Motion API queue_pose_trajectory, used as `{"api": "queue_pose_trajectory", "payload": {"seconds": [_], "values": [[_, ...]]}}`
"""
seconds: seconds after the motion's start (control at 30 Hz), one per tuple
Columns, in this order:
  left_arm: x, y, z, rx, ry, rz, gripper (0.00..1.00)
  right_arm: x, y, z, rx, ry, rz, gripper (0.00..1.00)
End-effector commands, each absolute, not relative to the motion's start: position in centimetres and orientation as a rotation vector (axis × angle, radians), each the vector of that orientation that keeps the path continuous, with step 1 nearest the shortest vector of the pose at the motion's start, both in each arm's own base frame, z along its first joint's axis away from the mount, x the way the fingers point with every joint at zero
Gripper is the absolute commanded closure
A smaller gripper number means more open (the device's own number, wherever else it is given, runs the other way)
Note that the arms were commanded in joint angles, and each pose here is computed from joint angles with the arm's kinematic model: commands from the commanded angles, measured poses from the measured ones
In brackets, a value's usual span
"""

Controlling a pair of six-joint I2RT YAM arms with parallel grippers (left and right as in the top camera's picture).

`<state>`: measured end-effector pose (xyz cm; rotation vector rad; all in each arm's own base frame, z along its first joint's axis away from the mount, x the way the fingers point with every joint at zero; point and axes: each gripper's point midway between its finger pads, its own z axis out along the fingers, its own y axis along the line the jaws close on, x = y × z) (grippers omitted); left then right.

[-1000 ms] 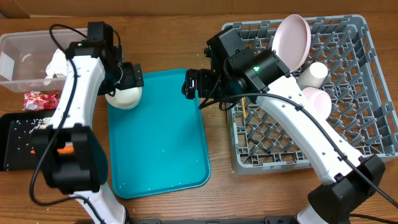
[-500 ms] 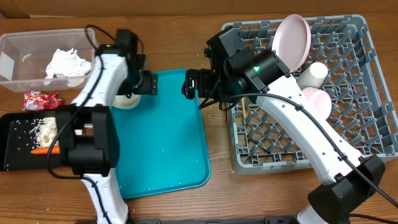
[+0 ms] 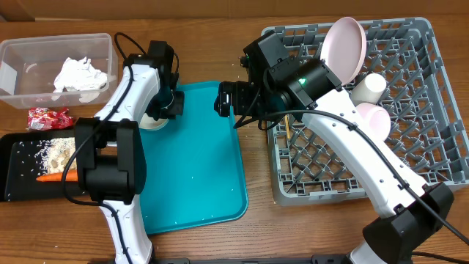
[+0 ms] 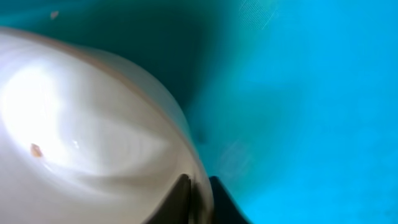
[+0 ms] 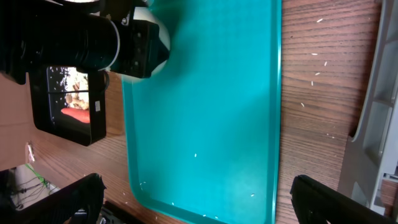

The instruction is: Sort waste into correct bins and load items into the dishwasher rack

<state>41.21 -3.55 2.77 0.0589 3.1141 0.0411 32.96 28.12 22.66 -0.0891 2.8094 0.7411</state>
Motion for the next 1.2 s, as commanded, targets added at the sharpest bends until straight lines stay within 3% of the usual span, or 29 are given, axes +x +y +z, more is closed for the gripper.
{"api": "queue_pose_trajectory", "payload": {"seconds": [0.0,0.5,0.57,0.6,0.77,0.87,1.17], "values": [[40.2,-3.5,2.3,-0.025,3.157,0.045,0.96,33.1,28.1,22.9,-0.083,2.799,0.748,0.0],[33.3,-11.7,3.7,0.009,3.407,-0.267,0.93,33.1,28.1,22.9,-0.083,2.799,0.749,0.0],[32.5,-12.8,3.9,0.031,3.428,-0.299,0.48,33.1,28.1,22.9,-0.083,2.799,0.749,0.0],[32.3,-13.2,4.0,0.046,3.432,-0.306,0.36,33.1,28.1,22.9,-0.083,2.799,0.748,0.0],[31.8,-14.7,4.4,0.063,3.443,-0.4,0.28,33.1,28.1,22.9,-0.083,2.799,0.748,0.0],[32.8,-13.9,5.2,0.017,3.421,-0.373,0.01,33.1,28.1,22.9,-0.083,2.799,0.748,0.0],[37.9,-8.1,12.7,-0.278,3.268,-0.383,0.0,33.1,28.1,22.9,-0.083,2.799,0.749,0.0]]}}
